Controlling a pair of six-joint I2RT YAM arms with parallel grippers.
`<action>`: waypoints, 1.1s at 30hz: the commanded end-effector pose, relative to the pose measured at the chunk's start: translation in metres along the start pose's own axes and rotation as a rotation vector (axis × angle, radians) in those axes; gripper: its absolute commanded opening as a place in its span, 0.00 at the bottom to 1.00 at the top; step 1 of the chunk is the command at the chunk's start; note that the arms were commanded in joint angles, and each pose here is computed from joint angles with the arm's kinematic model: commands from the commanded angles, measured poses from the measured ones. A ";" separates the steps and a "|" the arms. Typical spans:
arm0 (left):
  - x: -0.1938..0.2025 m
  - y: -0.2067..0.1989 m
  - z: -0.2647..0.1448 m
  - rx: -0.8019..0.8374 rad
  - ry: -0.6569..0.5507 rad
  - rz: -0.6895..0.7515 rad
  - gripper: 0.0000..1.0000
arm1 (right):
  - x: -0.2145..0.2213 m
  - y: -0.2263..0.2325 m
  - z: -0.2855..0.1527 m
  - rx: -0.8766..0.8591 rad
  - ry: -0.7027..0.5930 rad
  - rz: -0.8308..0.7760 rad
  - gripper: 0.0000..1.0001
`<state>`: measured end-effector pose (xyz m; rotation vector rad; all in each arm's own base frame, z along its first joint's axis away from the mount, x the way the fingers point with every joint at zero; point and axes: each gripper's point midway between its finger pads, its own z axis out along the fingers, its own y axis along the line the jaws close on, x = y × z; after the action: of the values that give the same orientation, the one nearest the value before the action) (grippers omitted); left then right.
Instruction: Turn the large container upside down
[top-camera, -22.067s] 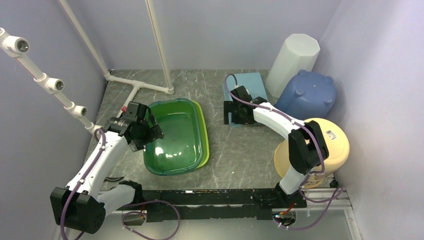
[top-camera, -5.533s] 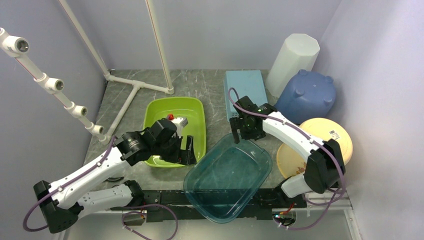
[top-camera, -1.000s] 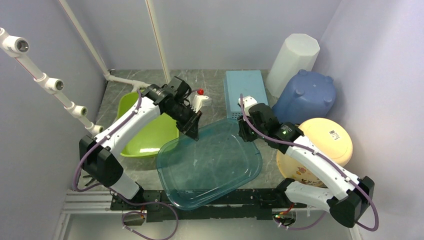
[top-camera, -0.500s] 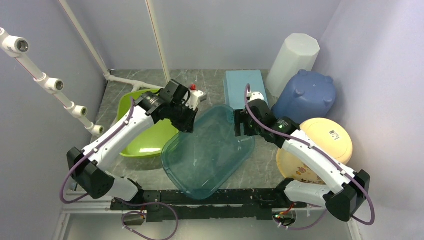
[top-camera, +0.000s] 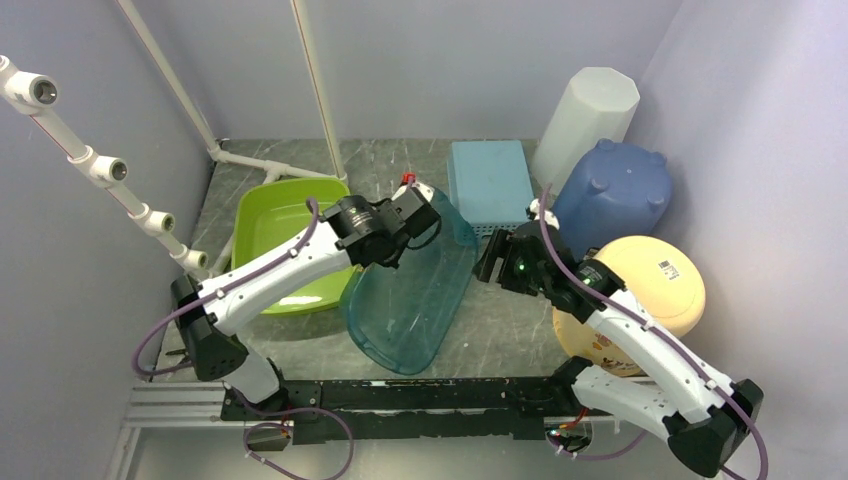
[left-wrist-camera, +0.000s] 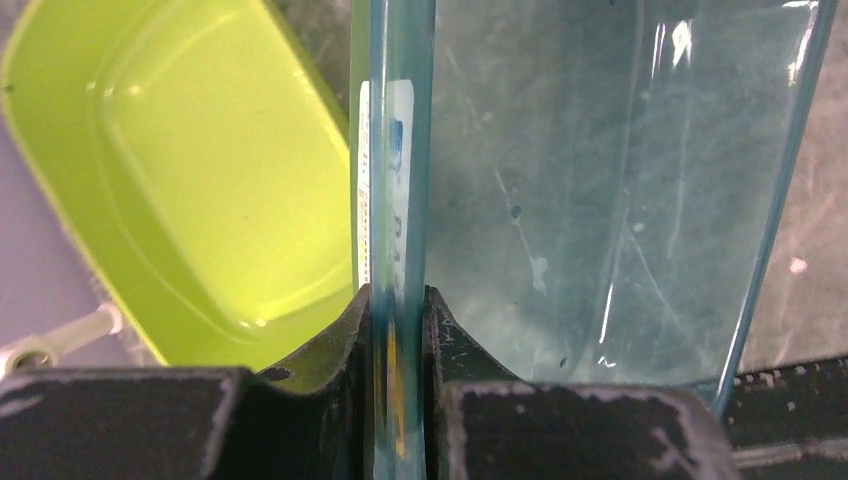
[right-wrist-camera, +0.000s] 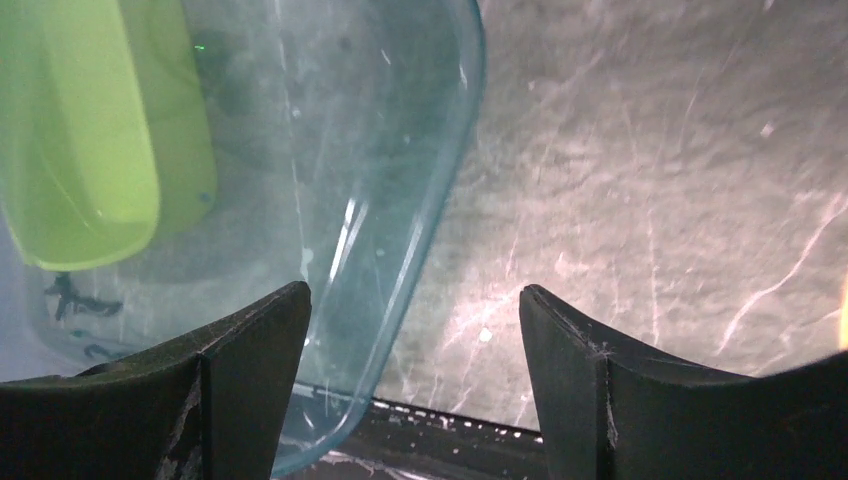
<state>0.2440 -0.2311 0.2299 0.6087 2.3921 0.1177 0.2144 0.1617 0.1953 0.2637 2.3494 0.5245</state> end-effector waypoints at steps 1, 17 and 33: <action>-0.011 0.044 -0.028 -0.293 -0.067 -0.169 0.03 | 0.019 0.021 0.014 -0.111 0.072 0.125 0.79; 0.012 0.006 -0.044 -0.503 -0.134 0.107 0.03 | -0.053 0.057 0.027 -0.396 0.064 0.407 0.78; 0.019 -0.014 -0.041 -0.526 -0.168 0.242 0.03 | -0.085 0.137 0.021 -0.563 0.191 0.265 0.88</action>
<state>0.1971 -0.2488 0.2317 0.5365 2.0962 0.5859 0.3061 0.2358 0.2780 0.4094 2.2243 1.2909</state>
